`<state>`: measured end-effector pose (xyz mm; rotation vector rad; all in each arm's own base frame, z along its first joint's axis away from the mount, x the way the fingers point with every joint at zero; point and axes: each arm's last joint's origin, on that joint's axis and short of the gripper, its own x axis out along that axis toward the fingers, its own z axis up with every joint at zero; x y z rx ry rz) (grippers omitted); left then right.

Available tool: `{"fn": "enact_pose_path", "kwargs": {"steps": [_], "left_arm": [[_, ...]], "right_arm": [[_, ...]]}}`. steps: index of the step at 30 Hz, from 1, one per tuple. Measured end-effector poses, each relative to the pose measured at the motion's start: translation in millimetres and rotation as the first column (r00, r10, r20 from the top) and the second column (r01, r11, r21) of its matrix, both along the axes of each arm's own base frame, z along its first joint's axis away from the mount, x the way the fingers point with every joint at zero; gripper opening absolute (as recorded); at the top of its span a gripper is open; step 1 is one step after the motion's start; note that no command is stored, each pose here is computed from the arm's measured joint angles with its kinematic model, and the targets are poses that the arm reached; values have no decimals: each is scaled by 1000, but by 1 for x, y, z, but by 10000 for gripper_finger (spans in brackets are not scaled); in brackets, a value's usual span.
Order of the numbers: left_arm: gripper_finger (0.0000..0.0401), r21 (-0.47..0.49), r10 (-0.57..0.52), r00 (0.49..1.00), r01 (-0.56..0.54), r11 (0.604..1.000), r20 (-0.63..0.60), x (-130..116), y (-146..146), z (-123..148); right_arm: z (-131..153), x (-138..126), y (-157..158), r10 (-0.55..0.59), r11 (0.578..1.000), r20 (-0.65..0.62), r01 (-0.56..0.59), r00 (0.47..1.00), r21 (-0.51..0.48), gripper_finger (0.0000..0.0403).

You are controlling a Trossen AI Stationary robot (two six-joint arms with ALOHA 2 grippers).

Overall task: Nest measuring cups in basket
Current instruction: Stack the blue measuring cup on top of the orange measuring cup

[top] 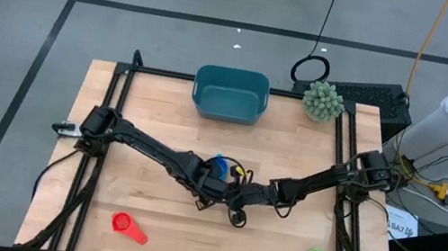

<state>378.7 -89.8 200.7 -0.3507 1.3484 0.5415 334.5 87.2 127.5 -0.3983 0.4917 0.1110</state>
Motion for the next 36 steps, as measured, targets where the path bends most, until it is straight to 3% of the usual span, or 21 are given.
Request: {"fn": "enact_pose_path", "kwargs": {"steps": [10, 22, 30, 36], "left_arm": [[92, -5, 0, 1000, 1, 1000, 18, 2, -1, 1], [92, 23, 22, 998, -23, 999, 57, -10, 4, 28], [92, 51, 24, 1000, -23, 998, -16, -21, -1, 28], [92, 28, 19, 999, -19, 999, 27, -17, -4, 23]], "right_arm": [[0, -2, -1, 1, 1000, -62, -2, 998, -24, 0], [50, -21, 14, 34, 996, 24, -32, 999, -79, 0], [13, -39, -5, -57, 996, -116, 50, 992, -68, 0], [5, -38, -8, -71, 997, -79, 68, 994, -45, 0]]}}
